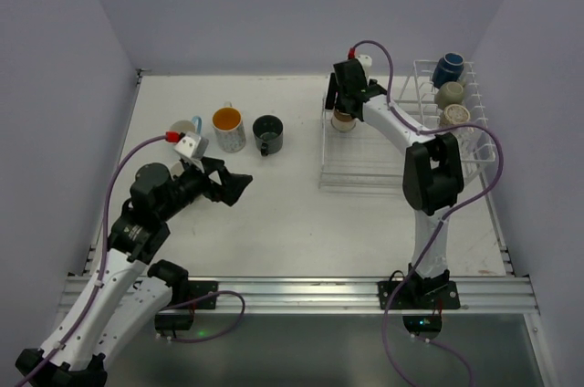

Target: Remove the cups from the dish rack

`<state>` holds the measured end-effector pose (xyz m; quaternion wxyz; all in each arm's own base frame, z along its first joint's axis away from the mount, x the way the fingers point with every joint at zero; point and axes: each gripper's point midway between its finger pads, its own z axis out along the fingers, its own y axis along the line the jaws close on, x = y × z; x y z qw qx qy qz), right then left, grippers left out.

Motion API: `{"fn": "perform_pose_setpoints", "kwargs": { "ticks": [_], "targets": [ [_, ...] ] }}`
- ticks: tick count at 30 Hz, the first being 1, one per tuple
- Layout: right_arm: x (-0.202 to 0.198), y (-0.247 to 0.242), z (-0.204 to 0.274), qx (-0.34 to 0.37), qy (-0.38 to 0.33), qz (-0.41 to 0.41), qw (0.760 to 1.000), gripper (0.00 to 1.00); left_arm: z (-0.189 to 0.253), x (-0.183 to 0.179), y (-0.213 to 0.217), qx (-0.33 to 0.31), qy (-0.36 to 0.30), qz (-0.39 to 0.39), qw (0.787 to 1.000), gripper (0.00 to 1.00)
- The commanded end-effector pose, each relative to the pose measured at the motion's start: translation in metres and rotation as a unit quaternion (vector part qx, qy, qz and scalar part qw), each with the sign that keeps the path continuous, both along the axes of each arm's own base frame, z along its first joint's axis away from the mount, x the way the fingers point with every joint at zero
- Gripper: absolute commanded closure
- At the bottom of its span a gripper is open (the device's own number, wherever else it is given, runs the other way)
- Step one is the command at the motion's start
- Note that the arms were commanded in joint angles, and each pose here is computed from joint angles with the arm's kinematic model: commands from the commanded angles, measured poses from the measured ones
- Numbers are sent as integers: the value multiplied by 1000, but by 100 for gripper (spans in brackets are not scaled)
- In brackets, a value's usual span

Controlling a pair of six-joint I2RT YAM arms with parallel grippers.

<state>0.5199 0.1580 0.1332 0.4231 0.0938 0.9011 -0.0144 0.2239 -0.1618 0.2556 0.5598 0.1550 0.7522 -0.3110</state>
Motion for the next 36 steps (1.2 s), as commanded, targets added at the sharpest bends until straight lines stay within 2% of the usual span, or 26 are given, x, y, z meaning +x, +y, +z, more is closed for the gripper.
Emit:
{"fn": "perform_pose_setpoints", "kwargs": {
  "ticks": [1,2,5,6,7,8,10,15,17,18,19,21,23,25,26,27,29,33,36],
  "targets": [
    [10,0,9,1,-8,4,1000,21,9,3,-1,5,-20,-3,1000,0],
    [10,0,9,1,-8,5,1000,21,8,3,-1,6,-19,-3,1000,0],
    [10,0,8,0,-4,4,1000,33,6,5,-2,7,-16,-3,1000,0],
    [9,0,11,3,-6,3,1000,39,6,5,-2,6,-14,-4,1000,0],
    [7,-2,12,3,-6,1,1000,51,5,5,-3,6,-12,-5,1000,0],
    [5,-3,26,7,-19,-1,1000,58,4,5,-3,5,-9,-7,1000,0],
    [0,-5,39,13,-40,-3,999,68,5,3,-8,-2,-7,-20,1000,0],
    [-33,-4,116,63,-124,18,990,70,18,0,-26,-53,4,-57,997,1],
    [-51,4,135,90,-143,42,985,71,24,-4,-35,-82,15,-77,993,2],
    [-64,12,129,106,-143,57,982,71,31,-4,-38,-97,6,-84,992,2],
    [-82,15,156,132,-172,73,973,72,34,-8,-42,-108,10,-99,989,3],
    [-111,39,155,190,-175,127,958,72,48,-9,-50,-144,3,-119,982,5],
    [-145,52,184,248,-203,174,931,72,45,-14,-59,-174,32,-144,974,8],
    [-181,79,179,320,-182,235,900,71,53,-20,-67,-201,29,-173,964,11],
    [-201,84,200,346,-202,263,878,71,47,-20,-71,-220,56,-176,958,13],
    [-221,98,196,384,-188,290,856,71,54,-21,-73,-234,46,-183,954,15],
    [-249,104,213,427,-201,320,822,71,51,-27,-78,-256,66,-193,945,18],
    [-284,118,216,501,-172,354,771,71,64,-35,-84,-284,54,-206,935,23],
    [-297,126,215,528,-152,372,748,71,71,-37,-87,-293,50,-209,932,24]
  ]
}}
